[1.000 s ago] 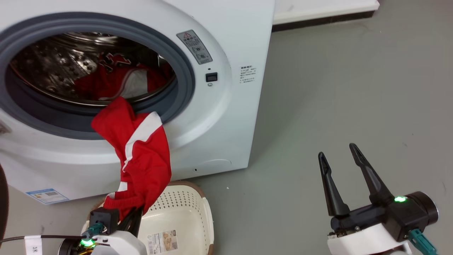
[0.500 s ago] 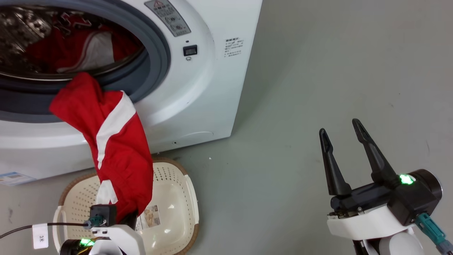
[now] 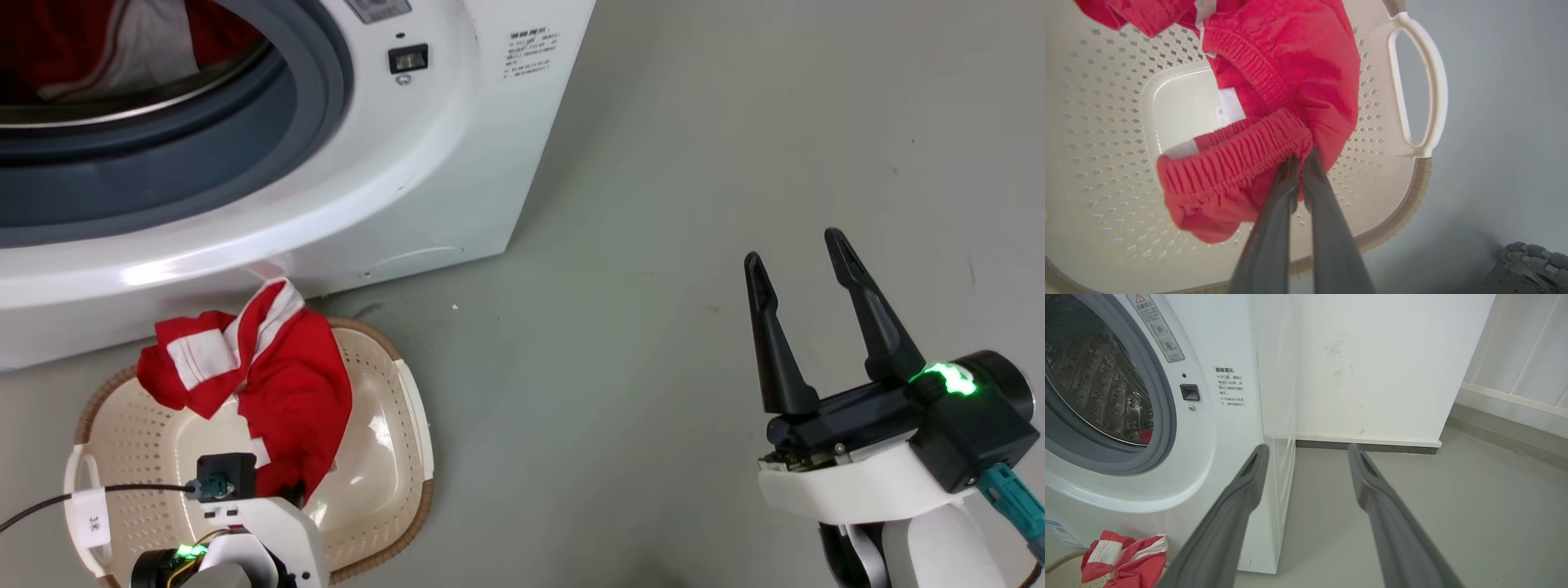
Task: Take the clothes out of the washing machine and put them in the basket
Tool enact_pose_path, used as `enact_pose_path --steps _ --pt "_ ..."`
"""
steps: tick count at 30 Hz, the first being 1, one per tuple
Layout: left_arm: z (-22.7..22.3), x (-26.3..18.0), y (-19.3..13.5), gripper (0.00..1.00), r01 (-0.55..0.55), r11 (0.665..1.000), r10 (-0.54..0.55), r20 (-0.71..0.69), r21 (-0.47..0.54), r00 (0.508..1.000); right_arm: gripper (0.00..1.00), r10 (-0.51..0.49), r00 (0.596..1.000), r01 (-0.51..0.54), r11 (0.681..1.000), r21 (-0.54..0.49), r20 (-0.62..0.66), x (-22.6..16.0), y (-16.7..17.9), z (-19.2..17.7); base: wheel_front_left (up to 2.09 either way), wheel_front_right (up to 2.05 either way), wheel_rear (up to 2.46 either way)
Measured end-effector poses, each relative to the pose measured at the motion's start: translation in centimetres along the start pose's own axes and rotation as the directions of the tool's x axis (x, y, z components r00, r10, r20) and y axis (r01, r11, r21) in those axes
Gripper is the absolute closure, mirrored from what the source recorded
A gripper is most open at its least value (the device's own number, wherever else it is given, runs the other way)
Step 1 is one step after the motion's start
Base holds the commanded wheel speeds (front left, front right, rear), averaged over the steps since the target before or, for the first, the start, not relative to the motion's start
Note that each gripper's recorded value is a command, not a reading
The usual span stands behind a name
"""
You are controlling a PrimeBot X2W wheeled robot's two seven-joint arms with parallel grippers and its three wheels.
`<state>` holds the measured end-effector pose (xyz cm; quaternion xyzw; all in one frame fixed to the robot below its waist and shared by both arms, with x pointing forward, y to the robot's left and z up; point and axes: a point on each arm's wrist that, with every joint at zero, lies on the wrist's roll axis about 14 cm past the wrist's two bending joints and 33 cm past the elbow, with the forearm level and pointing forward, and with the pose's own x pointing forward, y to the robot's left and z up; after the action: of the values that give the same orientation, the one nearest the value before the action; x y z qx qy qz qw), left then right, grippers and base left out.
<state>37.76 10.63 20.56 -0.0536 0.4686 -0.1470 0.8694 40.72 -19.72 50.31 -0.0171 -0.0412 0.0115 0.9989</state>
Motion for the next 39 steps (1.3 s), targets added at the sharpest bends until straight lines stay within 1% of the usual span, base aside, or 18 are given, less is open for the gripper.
enact_pose_path --steps 5,12,19,20,21,22,30,34,39 --pt "-1.7 1.1 0.5 1.00 -0.012 1.000 0.011 -0.086 -0.011 0.996 0.00 0.001 1.000 -0.001 1.000 -0.005 -0.014 0.8 -0.1 -0.8 0.00 0.00 0.00" --pt "-2.7 3.2 0.1 1.00 -0.001 1.000 -0.001 -0.154 -0.019 0.988 0.00 -0.003 0.999 0.003 1.000 -0.009 -0.044 1.9 -0.5 -2.4 0.00 0.00 0.00" --pt "-3.4 5.0 0.7 1.00 -0.023 1.000 0.021 -0.195 -0.009 0.980 0.00 -0.001 0.997 0.000 1.000 -0.010 -0.075 3.0 -0.6 -4.2 0.00 0.00 0.00" --pt "-3.5 5.2 0.9 0.95 -0.028 1.000 0.026 -0.198 -0.008 0.980 0.00 0.001 0.997 -0.002 1.000 -0.010 -0.077 3.1 -0.6 -4.4 0.00 0.00 0.00" --pt "-3.6 5.3 1.0 0.59 -0.031 0.999 0.029 -0.201 -0.008 0.979 0.00 0.002 0.997 -0.003 1.000 -0.010 -0.078 3.3 -0.5 -4.5 0.00 0.00 0.00" --pt "-3.6 5.3 1.2 0.00 -0.035 0.999 0.035 -0.198 0.004 0.980 0.00 0.003 0.997 -0.004 1.000 -0.010 -0.080 3.3 -0.5 -4.6 0.00 0.00 0.00" --pt "-2.4 4.8 1.4 0.00 -0.044 0.999 0.047 -0.152 0.025 0.987 0.00 0.008 0.998 -0.008 1.000 -0.004 -0.070 3.2 -0.3 -4.1 0.00 0.00 0.00" --pt "-2.0 3.8 1.5 0.00 -0.051 0.998 0.055 -0.129 0.036 0.990 0.00 0.013 0.999 -0.013 1.000 -0.002 -0.050 3.0 -0.1 -3.2 0.00 0.00 0.00" --pt "-0.6 2.3 1.3 0.00 -0.058 0.997 0.060 -0.062 0.046 0.996 0.00 0.018 0.999 -0.018 1.000 0.003 -0.031 2.2 0.2 -2.1 0.00 0.00 0.00"
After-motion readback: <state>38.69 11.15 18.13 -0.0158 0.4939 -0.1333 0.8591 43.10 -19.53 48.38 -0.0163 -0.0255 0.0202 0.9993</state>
